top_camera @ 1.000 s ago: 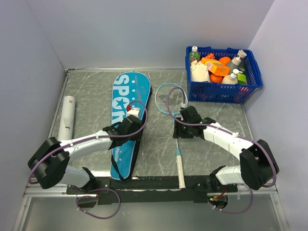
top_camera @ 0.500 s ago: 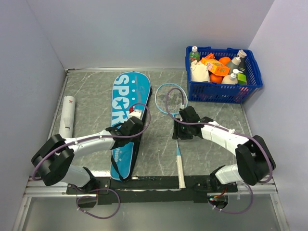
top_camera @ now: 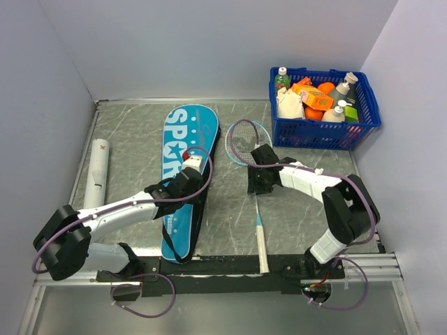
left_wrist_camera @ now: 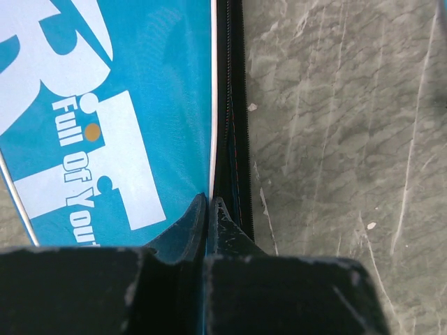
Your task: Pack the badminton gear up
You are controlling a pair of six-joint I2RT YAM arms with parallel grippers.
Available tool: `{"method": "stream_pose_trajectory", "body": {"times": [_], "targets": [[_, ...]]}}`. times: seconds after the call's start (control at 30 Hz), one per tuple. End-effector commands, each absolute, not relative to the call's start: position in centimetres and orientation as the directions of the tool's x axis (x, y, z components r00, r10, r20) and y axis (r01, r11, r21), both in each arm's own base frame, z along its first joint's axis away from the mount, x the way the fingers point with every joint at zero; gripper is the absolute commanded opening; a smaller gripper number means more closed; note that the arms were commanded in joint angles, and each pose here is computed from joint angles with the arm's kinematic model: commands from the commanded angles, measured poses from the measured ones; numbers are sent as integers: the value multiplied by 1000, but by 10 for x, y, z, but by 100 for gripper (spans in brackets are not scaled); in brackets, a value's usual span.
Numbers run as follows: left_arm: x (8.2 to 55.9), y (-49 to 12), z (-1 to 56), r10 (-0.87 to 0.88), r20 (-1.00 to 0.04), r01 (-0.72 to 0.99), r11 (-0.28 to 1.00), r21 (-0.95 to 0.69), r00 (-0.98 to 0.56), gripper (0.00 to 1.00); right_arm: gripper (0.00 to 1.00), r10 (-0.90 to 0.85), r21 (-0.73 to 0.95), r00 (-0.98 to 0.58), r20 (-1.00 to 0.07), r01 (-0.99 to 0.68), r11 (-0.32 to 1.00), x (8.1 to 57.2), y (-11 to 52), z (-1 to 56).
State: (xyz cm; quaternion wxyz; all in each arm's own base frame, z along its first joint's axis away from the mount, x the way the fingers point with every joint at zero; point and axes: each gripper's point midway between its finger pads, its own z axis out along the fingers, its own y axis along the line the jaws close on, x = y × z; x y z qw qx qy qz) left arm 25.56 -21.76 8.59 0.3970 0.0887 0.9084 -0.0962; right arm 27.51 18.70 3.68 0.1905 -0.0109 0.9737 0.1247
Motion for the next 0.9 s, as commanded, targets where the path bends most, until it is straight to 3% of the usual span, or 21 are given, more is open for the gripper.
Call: {"method": "stream_pose_trajectory", "body": {"times": [0.0, 0.2, 0.27, 0.3, 0.4, 0.63, 0.87], "targets": [[259, -219, 106, 41, -775, 231, 963, -137, -631, 1, 45, 17, 153, -918, -396, -48, 987, 287, 173, 36], [260, -224, 115, 7, -787, 240, 954, -179, -617, 1, 43, 22, 118, -930, -368, -23, 993, 286, 168, 23], [262, -226, 117, 3, -791, 247, 951, -187, -612, 1, 36, 27, 121, -933, -360, -18, 993, 285, 169, 19], [262, -226, 119, 0, -793, 247, 950, -191, -610, 1, 33, 30, 120, -935, -354, -14, 993, 285, 169, 17], [266, -226, 121, -7, -796, 250, 948, -199, -605, 1, 0, 37, 125, -933, -357, -9, 992, 286, 171, 17], [279, -209, 124, -65, -796, 221, 944, -244, -602, 1, 0, 75, 137, -904, -421, 18, 990, 285, 165, 48], [289, -203, 140, -114, -797, 209, 934, -289, -593, 1, 0, 46, 161, -897, -440, -28, 987, 247, 179, 76]]}}
